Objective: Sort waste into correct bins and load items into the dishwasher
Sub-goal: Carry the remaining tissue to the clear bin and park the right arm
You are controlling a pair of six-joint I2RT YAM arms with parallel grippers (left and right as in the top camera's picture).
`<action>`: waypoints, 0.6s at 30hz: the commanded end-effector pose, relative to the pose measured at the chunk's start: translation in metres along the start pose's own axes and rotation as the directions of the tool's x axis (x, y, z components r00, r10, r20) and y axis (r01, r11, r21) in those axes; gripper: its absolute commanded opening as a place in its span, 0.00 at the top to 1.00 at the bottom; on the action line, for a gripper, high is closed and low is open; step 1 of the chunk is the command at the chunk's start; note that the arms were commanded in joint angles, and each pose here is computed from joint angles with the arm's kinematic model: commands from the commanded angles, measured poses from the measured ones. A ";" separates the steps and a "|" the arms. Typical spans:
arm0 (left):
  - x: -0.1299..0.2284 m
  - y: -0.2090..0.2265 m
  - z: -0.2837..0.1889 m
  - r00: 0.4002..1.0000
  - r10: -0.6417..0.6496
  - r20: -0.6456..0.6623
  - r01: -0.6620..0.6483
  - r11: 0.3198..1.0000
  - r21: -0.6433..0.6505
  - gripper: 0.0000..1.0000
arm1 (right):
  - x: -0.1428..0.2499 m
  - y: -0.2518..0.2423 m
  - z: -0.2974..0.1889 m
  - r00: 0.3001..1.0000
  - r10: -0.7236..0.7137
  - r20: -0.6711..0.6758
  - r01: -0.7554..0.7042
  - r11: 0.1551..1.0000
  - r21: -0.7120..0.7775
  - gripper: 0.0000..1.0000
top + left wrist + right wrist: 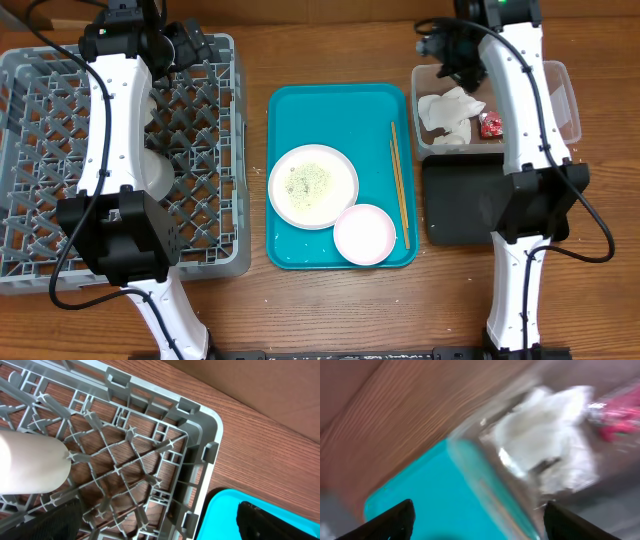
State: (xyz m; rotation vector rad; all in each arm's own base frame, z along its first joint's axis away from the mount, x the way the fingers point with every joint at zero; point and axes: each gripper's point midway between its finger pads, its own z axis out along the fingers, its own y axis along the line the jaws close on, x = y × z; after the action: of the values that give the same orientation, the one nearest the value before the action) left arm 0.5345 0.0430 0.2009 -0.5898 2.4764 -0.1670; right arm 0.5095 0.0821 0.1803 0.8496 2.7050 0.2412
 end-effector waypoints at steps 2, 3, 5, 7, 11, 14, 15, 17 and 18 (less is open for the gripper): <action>-0.008 -0.001 -0.010 0.999 -0.007 0.031 0.007 1.000 0.003 0.00 | 0.036 0.044 -0.011 0.950 -0.304 -0.067 0.287 0.939 -0.192 0.09; -0.008 -0.001 -0.010 0.999 -0.007 0.031 0.007 1.000 0.003 0.00 | 0.039 0.046 -0.011 0.948 -0.311 -0.069 0.294 0.936 -0.192 0.05; -0.008 -0.001 -0.010 0.999 -0.007 0.031 0.007 1.000 0.003 0.00 | 0.042 0.048 -0.011 0.946 -0.316 -0.070 0.298 0.935 -0.195 0.00; -0.008 -0.001 -0.010 0.999 -0.007 0.031 0.007 1.000 0.003 0.00 | 0.041 0.050 -0.012 0.948 -0.312 -0.065 0.295 0.935 -0.198 0.00; -0.008 -0.001 -0.010 0.999 -0.007 0.031 0.007 1.000 0.003 0.00 | 0.024 0.046 -0.014 0.978 -0.202 -0.045 0.189 0.961 -0.202 0.00; -0.008 -0.001 -0.010 0.999 -0.007 0.031 0.007 1.000 0.003 0.00 | 0.000 0.034 -0.022 0.994 -0.105 -0.018 0.099 0.973 -0.208 0.00; -0.008 -0.001 -0.010 0.999 -0.007 0.031 0.007 1.000 0.003 0.00 | -0.010 0.027 -0.026 0.998 -0.069 -0.008 0.066 0.976 -0.209 0.00; -0.008 -0.001 -0.010 0.999 -0.007 0.031 0.007 1.000 0.003 0.00 | -0.028 0.012 -0.033 1.000 -0.009 0.011 0.011 0.978 -0.210 0.00; -0.008 -0.001 -0.010 0.999 -0.007 0.031 0.007 1.000 0.003 0.00 | -0.035 0.005 -0.035 1.000 0.014 0.018 -0.010 0.978 -0.208 0.00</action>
State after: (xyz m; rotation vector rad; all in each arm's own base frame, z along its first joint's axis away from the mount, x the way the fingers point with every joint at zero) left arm 0.5345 0.0430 0.2009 -0.5898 2.4764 -0.1670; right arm 0.5203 0.1003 0.1905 0.6685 2.7231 0.4788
